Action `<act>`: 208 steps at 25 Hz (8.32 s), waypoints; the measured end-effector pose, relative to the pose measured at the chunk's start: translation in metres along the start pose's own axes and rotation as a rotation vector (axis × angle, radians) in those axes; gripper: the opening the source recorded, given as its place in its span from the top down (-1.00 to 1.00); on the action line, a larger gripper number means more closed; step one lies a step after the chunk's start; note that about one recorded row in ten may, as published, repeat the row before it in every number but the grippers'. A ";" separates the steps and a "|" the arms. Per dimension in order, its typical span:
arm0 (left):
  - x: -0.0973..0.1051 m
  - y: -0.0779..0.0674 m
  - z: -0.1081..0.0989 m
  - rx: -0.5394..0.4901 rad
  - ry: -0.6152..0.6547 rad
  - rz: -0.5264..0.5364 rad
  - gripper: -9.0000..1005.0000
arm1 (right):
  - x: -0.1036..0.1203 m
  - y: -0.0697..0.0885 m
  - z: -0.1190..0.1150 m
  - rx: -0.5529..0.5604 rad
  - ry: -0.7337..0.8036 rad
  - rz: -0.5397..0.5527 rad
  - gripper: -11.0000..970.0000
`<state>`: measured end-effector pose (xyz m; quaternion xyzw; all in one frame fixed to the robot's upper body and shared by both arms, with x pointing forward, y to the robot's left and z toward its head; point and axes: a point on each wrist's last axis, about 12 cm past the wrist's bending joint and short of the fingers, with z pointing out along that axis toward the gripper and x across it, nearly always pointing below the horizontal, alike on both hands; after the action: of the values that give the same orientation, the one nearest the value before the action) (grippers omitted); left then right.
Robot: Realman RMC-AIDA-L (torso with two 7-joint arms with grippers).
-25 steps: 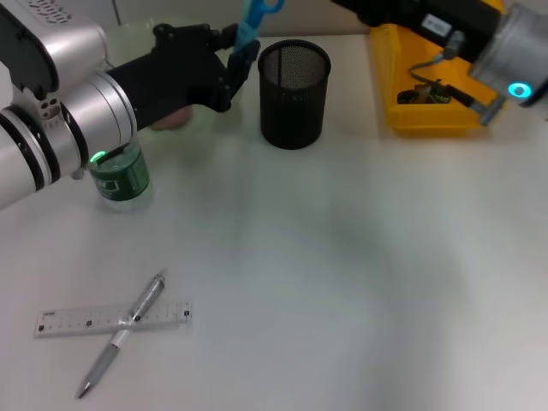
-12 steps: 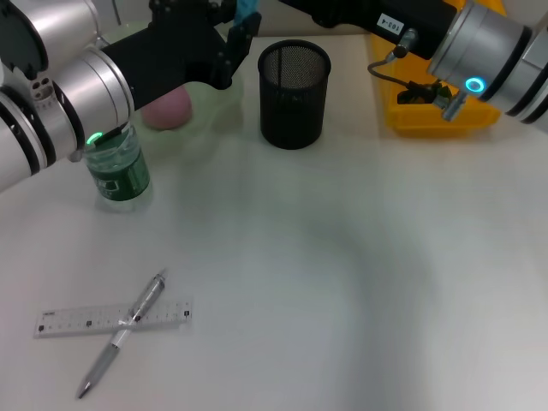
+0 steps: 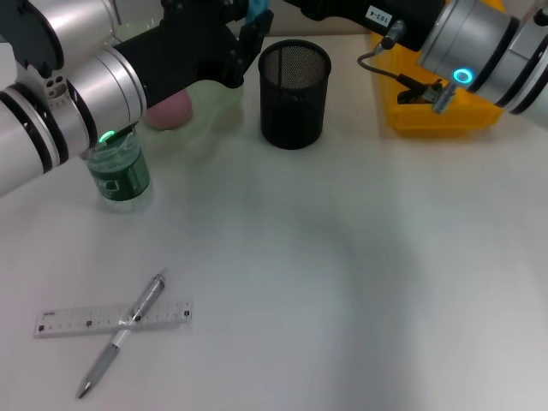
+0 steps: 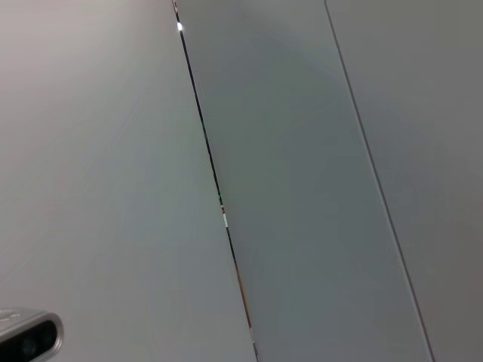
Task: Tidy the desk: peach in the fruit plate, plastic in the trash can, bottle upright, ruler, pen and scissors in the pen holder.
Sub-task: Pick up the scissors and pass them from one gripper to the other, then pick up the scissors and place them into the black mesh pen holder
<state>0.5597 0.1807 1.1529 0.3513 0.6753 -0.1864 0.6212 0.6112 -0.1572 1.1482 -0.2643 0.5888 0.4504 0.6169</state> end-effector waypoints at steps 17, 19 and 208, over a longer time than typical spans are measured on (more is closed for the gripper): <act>-0.003 -0.006 0.006 -0.024 0.003 0.024 0.37 | 0.001 -0.001 -0.002 0.016 -0.015 0.000 0.05; -0.003 -0.007 0.006 -0.023 0.002 0.025 0.36 | 0.001 -0.002 -0.002 0.020 -0.017 0.001 0.15; 0.082 0.034 -0.121 0.288 -0.176 -0.167 -0.51 | 0.025 -0.042 0.022 0.258 0.253 -0.276 0.68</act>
<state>0.4993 0.3068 1.0989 0.3620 0.6114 -0.3620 0.6034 0.6559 -0.1512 1.1193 -0.3156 0.6726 0.2458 0.6226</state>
